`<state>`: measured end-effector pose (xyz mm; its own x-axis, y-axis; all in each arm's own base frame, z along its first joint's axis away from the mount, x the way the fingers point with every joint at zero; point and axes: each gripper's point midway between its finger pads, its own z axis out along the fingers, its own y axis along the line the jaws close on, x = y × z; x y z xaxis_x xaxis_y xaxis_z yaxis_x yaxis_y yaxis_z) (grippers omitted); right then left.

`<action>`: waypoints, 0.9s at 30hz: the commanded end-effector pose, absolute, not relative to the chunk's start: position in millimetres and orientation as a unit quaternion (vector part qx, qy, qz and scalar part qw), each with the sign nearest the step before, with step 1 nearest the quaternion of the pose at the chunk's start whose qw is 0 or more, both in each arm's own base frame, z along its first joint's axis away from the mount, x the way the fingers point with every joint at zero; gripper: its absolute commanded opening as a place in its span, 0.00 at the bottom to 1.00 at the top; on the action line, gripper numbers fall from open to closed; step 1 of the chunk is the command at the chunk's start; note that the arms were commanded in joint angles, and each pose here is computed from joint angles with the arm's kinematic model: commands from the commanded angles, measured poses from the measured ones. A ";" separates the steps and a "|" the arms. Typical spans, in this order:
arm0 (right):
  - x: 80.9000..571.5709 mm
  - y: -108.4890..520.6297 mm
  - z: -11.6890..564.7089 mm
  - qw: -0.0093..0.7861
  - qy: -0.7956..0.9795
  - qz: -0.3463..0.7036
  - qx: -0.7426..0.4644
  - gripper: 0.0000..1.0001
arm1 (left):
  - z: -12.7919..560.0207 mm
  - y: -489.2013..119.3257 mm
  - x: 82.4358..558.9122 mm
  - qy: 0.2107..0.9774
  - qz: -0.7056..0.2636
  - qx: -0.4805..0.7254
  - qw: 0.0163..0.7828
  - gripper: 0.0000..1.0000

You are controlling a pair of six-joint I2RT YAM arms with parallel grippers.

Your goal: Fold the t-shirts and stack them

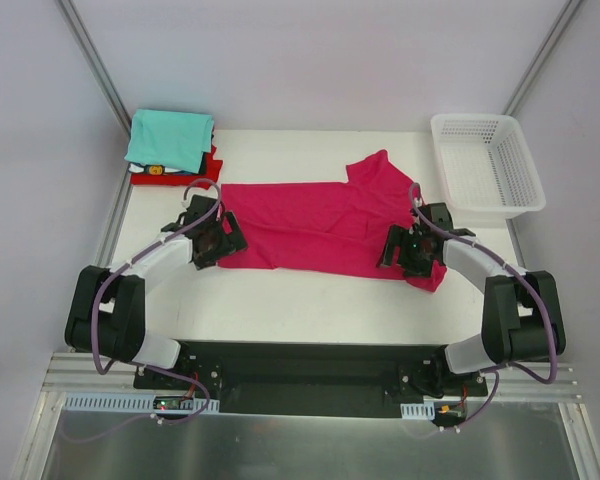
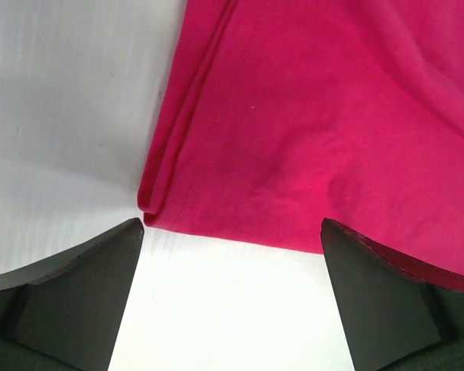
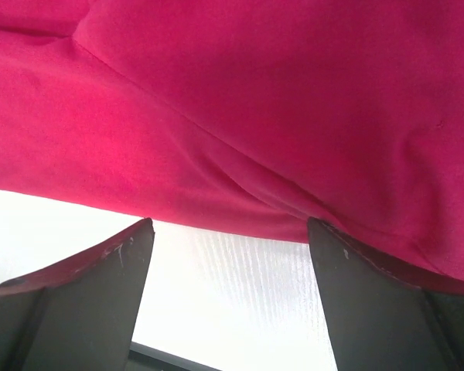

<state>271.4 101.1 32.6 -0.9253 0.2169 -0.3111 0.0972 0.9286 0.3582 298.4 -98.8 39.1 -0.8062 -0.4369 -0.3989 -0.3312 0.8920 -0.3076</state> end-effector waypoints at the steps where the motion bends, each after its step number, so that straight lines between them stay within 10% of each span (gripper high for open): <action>1: 277.3 105.7 52.5 0.188 0.961 0.188 0.072 0.84 | 82.2 -112.0 314.1 0.930 -0.158 -0.195 0.270 0.99; 27: 276.7 105.2 80.8 0.209 0.956 0.192 0.070 1.00 | 38.8 -142.5 324.8 0.940 -0.177 -0.178 0.231 0.99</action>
